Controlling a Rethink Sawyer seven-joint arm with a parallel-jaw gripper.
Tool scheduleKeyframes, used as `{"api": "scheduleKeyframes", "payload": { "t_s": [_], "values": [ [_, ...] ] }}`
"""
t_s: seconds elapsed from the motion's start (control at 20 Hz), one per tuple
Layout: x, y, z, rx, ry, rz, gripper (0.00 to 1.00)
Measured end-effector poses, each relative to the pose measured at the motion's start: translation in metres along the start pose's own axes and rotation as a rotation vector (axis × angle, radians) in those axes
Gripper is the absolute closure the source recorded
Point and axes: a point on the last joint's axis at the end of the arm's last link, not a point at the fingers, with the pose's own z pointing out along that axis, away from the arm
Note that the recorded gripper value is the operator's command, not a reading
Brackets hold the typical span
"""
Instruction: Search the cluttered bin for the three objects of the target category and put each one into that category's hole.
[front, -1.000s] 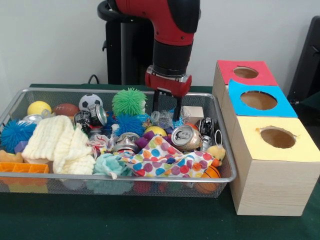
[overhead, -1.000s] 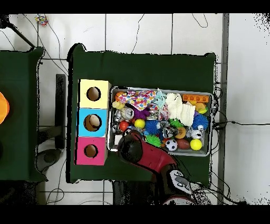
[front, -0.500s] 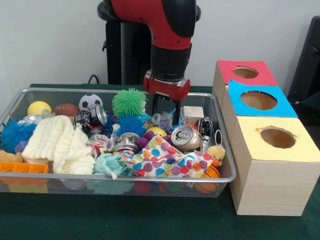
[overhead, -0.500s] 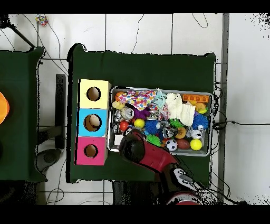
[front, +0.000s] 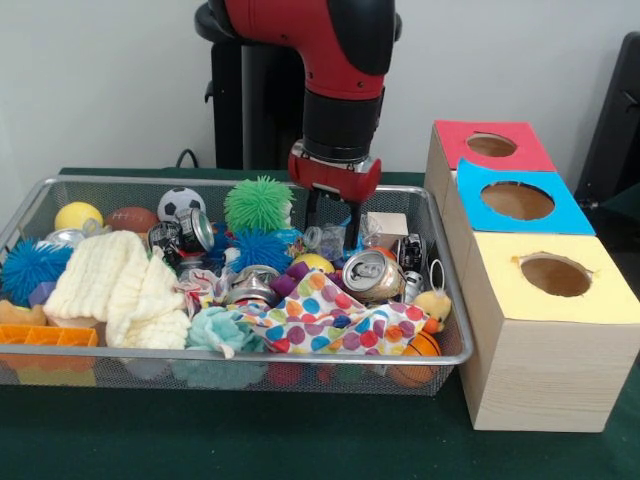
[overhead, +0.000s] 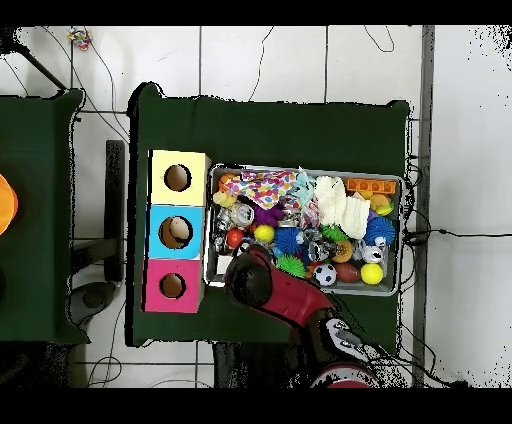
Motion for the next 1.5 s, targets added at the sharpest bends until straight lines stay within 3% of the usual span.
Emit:
{"api": "scheduleKeyframes", "payload": {
  "t_s": [0.6,0.9,1.2,1.5],
  "values": [
    [0.001,0.001,-0.002,0.009,-0.007,-0.011,1.00],
    [0.000,0.007,-0.012,0.004,-0.027,-0.040,1.00],
    [-0.002,0.030,-0.051,0.007,-0.049,-0.098,1.00],
    [0.007,0.057,-0.096,0.000,0.005,-0.149,1.00]
  ]
}}
